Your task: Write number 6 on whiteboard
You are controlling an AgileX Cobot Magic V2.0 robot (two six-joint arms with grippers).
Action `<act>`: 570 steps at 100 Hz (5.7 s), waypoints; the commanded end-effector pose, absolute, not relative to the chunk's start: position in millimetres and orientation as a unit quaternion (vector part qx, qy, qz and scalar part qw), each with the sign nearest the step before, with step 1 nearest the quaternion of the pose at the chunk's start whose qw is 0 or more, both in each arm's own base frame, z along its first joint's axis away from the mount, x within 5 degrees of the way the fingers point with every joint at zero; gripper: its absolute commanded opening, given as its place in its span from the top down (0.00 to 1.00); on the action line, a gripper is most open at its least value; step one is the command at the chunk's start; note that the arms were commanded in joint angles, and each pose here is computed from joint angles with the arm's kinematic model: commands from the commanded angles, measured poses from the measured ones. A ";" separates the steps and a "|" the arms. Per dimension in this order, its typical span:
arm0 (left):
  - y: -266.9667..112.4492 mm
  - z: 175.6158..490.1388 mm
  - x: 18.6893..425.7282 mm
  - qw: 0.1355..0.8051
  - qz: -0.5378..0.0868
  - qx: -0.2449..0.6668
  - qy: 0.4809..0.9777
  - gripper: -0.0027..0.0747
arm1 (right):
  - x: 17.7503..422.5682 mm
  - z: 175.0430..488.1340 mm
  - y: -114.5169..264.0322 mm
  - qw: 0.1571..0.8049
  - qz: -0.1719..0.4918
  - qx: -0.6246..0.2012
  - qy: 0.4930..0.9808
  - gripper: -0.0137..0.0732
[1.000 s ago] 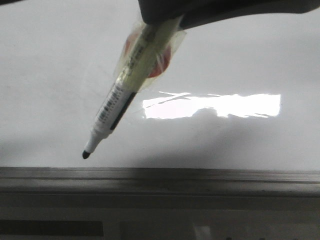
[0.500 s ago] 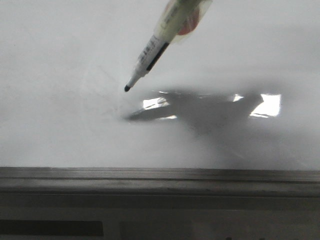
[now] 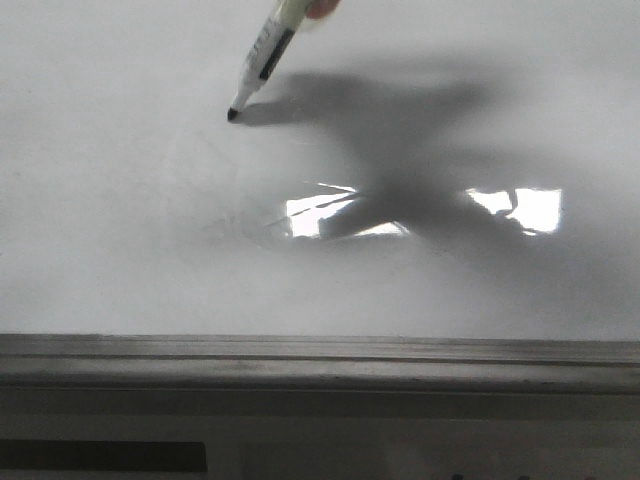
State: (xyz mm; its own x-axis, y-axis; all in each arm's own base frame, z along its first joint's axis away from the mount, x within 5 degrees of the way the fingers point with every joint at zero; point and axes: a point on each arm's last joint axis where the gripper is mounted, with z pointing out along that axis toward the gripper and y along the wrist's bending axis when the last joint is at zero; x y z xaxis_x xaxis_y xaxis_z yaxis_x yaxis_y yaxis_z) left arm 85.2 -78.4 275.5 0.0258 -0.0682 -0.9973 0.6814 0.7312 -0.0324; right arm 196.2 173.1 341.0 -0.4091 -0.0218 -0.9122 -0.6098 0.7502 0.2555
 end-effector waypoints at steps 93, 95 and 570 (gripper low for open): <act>-82.0 289.2 82.3 0.709 -0.263 0.280 0.592 0.59 | 170.4 349.4 185.7 0.497 0.312 -0.258 0.767 0.92; -83.0 288.6 82.0 0.707 -0.260 0.288 0.591 0.59 | 168.1 350.3 186.1 0.496 0.315 -0.261 0.766 0.92; -86.1 274.2 99.7 0.622 -0.366 0.049 0.690 0.87 | 101.2 359.5 159.0 0.527 0.395 -0.282 0.697 0.92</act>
State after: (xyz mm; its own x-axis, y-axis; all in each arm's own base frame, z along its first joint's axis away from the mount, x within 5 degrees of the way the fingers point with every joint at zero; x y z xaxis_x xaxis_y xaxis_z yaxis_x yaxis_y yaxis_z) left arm 97.0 -87.9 260.2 -0.2968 -0.3445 -0.8906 0.5199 0.7241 -0.4533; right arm 99.0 162.1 341.7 -0.3540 -0.0610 -0.9332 -0.8083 0.5219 0.2725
